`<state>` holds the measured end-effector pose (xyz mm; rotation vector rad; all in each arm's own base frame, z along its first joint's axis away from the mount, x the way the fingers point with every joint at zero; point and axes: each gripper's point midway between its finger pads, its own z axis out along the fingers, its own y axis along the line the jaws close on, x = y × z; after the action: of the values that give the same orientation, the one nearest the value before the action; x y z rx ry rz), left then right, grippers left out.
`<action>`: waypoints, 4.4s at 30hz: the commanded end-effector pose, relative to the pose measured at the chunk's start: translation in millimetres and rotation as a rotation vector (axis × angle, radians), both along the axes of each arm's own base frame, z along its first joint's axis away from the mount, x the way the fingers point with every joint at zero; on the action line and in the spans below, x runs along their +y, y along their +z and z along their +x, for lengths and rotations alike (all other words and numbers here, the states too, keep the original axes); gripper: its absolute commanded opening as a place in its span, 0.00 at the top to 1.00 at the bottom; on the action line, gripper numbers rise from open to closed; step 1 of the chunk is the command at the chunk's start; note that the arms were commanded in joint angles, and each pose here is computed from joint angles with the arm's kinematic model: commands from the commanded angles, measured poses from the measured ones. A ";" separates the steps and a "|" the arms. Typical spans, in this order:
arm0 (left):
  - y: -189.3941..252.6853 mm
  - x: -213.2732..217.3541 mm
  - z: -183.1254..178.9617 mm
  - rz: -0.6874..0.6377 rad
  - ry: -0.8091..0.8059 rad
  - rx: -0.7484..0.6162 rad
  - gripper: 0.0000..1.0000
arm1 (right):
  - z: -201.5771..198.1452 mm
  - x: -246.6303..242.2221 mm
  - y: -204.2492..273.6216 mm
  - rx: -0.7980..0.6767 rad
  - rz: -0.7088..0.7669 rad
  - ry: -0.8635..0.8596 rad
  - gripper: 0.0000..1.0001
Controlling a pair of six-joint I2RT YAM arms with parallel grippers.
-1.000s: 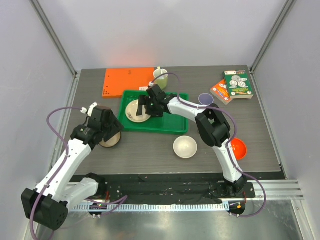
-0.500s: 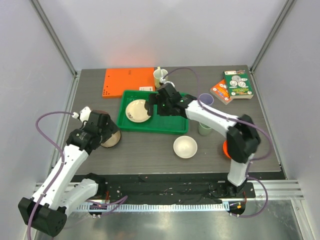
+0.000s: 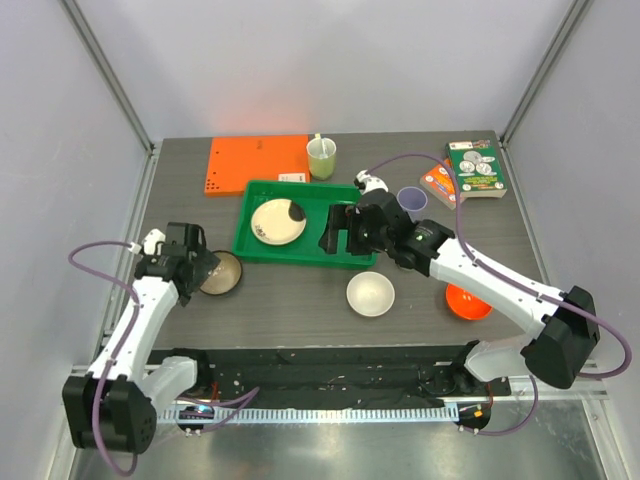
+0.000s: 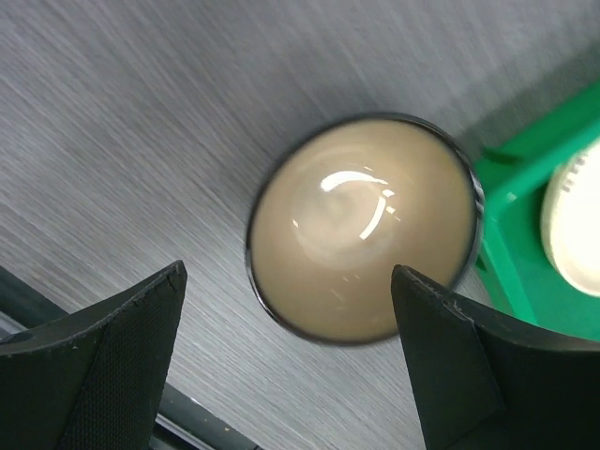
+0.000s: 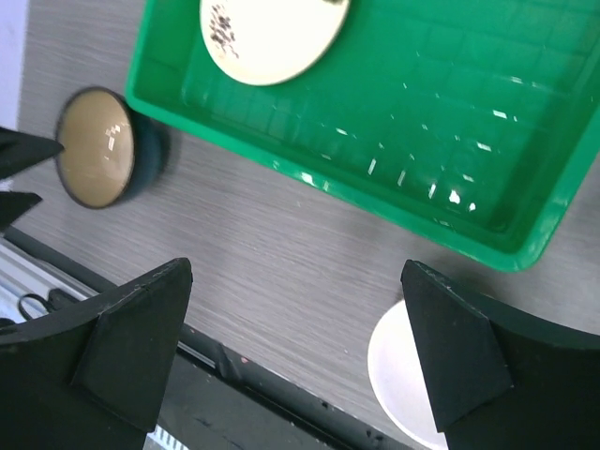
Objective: Place the mixed dishes into the plastic bin
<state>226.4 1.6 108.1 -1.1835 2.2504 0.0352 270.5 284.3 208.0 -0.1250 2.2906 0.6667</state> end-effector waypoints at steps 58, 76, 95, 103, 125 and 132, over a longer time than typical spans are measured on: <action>17.6 -76.4 -14.7 -0.324 -0.342 -0.084 1.00 | -50.0 175.6 -69.1 0.115 0.034 0.217 0.02; 36.1 -86.3 -8.3 -0.359 -0.376 -0.179 1.00 | -43.1 186.9 -90.4 0.145 0.001 0.191 0.17; 27.4 -78.7 -13.0 -0.317 -0.367 -0.120 1.00 | -48.5 181.7 -93.0 0.149 0.002 0.207 0.78; 24.9 -82.8 -14.5 -0.333 -0.387 -0.134 0.87 | -59.1 184.2 -98.4 0.173 0.027 0.238 0.99; 71.0 -32.6 -22.5 -0.066 -0.307 -0.195 0.40 | -62.9 135.8 -82.0 0.105 0.003 0.234 0.99; 96.3 -34.4 -19.8 -0.067 -0.318 -0.285 0.27 | -46.3 113.7 -77.5 0.088 -0.021 0.179 0.99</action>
<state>204.4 -36.9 184.5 -0.8123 2.2410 -0.3065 200.5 390.7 82.2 -0.3890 2.5319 0.6500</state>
